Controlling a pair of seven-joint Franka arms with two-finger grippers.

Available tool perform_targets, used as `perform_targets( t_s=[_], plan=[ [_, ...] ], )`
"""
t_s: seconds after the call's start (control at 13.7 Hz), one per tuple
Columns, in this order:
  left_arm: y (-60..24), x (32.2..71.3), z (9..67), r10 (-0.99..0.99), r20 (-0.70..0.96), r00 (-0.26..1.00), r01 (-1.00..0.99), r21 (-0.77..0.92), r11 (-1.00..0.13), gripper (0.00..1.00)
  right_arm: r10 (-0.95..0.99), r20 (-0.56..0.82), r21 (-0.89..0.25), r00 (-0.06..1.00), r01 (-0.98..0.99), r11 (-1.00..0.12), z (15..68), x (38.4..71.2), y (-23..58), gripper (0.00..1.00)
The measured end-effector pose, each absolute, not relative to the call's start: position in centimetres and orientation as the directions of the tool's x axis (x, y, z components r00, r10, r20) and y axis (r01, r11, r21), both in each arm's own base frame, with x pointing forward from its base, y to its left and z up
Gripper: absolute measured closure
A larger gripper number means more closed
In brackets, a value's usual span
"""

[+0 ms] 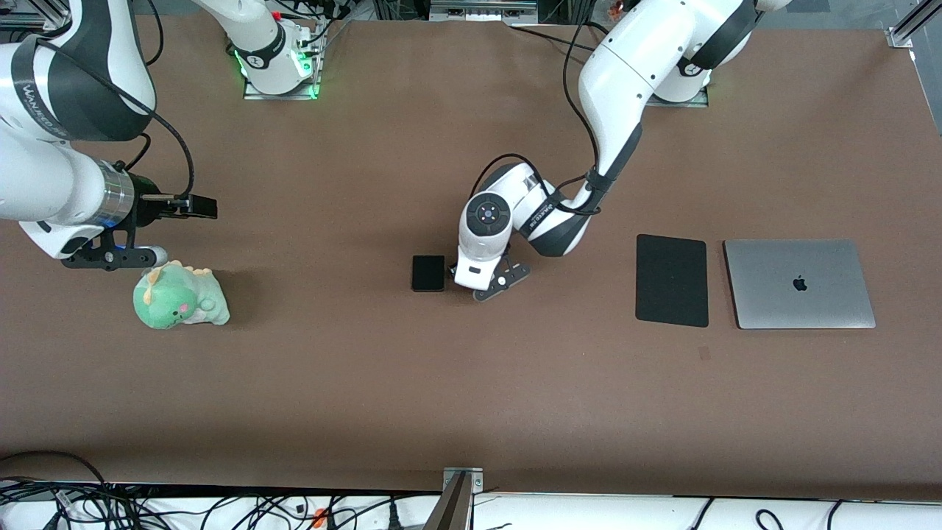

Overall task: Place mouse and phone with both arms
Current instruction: 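Carry the mouse to the mouse pad while the right gripper reaches the phone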

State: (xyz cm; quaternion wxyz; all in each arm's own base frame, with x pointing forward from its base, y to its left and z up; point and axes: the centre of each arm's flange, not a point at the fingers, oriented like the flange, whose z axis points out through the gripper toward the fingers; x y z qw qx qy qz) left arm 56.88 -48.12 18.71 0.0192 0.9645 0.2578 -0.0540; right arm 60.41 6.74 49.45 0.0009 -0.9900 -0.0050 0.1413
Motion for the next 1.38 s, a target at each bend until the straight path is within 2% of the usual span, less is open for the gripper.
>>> perform_targets(
  t_s=[0.29, 0.51, 0.8, 1.02, 1.38],
  plan=[
    [-36.0, 64.3, 23.5, 0.358, -0.176, 0.917, 0.360, -0.025, -0.933, 0.37, 0.019, -0.275, -0.075, 0.961, -0.002, -0.997, 49.1, 60.6, 8.4, 0.00],
    [-28.1, 67.2, 27.1, 0.242, -0.188, 0.952, 0.248, 0.007, -0.969, 0.37, -0.036, -0.251, -0.096, 0.967, -0.061, -0.994, 48.6, 61.0, 12.0, 0.00],
    [-17.8, 66.7, 27.7, 0.080, -0.229, 0.970, 0.086, 0.017, -0.996, 0.37, -0.134, -0.174, -0.086, 0.976, -0.150, -0.985, 45.9, 61.5, 20.7, 0.00],
    [-9.4, 65.7, 26.8, 0.032, -0.268, 0.963, 0.042, 0.031, -0.999, 0.37, -0.157, -0.118, -0.090, 0.980, -0.168, -0.982, 42.0, 61.7, 26.7, 0.00],
    [-7.2, 62.4, 20.4, -0.024, -0.216, 0.976, -0.026, -0.006, -1.000, 0.37, -0.157, -0.022, -0.116, 0.987, -0.158, -0.981, 33.9, 60.2, 33.4, 0.00]
  ],
)
